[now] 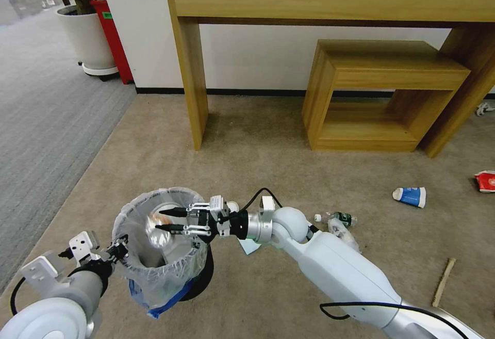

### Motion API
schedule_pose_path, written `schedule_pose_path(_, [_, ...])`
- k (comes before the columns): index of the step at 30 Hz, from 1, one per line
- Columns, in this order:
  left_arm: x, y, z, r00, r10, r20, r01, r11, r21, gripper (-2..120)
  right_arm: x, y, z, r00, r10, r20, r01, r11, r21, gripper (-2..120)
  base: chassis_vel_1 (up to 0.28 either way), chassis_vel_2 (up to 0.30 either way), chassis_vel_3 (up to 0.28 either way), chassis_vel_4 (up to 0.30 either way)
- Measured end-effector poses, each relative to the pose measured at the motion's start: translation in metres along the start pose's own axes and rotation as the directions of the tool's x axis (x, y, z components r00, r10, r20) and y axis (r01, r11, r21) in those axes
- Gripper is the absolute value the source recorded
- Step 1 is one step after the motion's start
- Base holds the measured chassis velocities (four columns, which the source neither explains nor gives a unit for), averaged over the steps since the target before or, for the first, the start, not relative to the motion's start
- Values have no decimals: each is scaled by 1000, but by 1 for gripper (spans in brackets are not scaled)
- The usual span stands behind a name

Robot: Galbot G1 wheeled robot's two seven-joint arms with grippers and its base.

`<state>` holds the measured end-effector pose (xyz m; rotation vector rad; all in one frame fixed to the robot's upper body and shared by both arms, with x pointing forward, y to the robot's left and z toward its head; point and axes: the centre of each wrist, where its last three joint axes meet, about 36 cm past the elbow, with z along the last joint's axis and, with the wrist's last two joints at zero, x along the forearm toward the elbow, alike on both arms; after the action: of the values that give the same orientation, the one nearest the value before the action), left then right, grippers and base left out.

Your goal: Pick up the trash bin and place the garbage on the floor into it.

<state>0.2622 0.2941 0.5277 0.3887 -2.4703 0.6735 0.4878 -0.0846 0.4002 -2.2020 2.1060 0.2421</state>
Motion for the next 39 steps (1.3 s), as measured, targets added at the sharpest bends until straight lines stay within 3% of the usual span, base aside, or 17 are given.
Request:
schedule_pose_path(4, [-2,2,-1,1000,-6,0,6,1000,-1,3,6,-1,-10,999,46,21,-47,999,19,68,0,0,0,0])
schedule_pose_path(8, [-7,6,-8,1000,-8,9,8,1000,12,3,29,1,-25,973,216,81,-218,976,20,85,0,0,0,0])
schedule_pose_path(12, [-6,11,-14,1000,-8,19,8,1000,16,3,73,13,-31,900,422,113,-425,905,11,98,0,0,0,0])
schedule_pose_path(15, [-6,17,-18,1000,-14,27,14,1000,11,3,109,30,-42,771,627,113,-635,770,56,100,0,0,0,0])
schedule_pose_path(16, [-6,19,-20,999,-20,37,19,1000,6,3,127,41,-50,669,732,129,-743,664,84,100,0,0,0,0])
schedule_pose_path(17, [-6,19,-20,999,-20,37,19,1000,6,3,127,41,-50,669,732,129,-743,664,84,100,0,0,0,0])
schedule_pose_path(18, [-6,21,-21,999,-27,46,27,1000,-1,3,136,46,-54,614,777,141,-789,607,92,100,0,0,0,0])
schedule_pose_path(19, [-7,23,-22,997,-39,62,40,999,-11,3,143,53,-58,558,816,154,-830,550,96,100,0,0,0,0])
schedule_pose_path(20, [-8,27,-25,994,-66,92,69,997,-28,3,159,65,-64,450,874,183,-893,439,98,100,0,0,0,0])
schedule_pose_path(21, [-8,27,-25,994,-66,92,69,997,-28,3,159,65,-64,450,874,183,-893,439,98,100,0,0,0,0])
schedule_pose_path(24, [-7,36,-31,984,-109,143,118,991,-59,3,191,93,-65,306,924,231,-951,284,125,100,0,0,0,0])
schedule_pose_path(25, [-7,36,-31,984,-109,143,118,991,-59,3,191,93,-65,306,924,231,-951,284,125,100,0,0,0,0])
schedule_pose_path(28, [-7,42,-35,977,-135,166,150,986,-77,3,213,120,-55,214,938,273,-969,168,181,100,0,0,0,0])
schedule_pose_path(29, [-7,42,-35,977,-135,166,150,986,-77,3,213,120,-55,214,938,273,-969,168,181,100,0,0,0,0])
schedule_pose_path(31, [-7,43,-37,975,-142,171,158,984,-85,3,218,134,-50,137,942,307,-980,83,182,100,0,0,0,0])
schedule_pose_path(35, [-7,43,-40,970,-149,190,168,982,-85,3,220,147,-53,72,941,330,-990,26,139,100,0,0,0,0])
schedule_pose_path(39, [-8,42,-35,973,-147,180,164,983,-82,3,219,151,-50,46,936,348,-993,6,114,100,0,0,0,0])
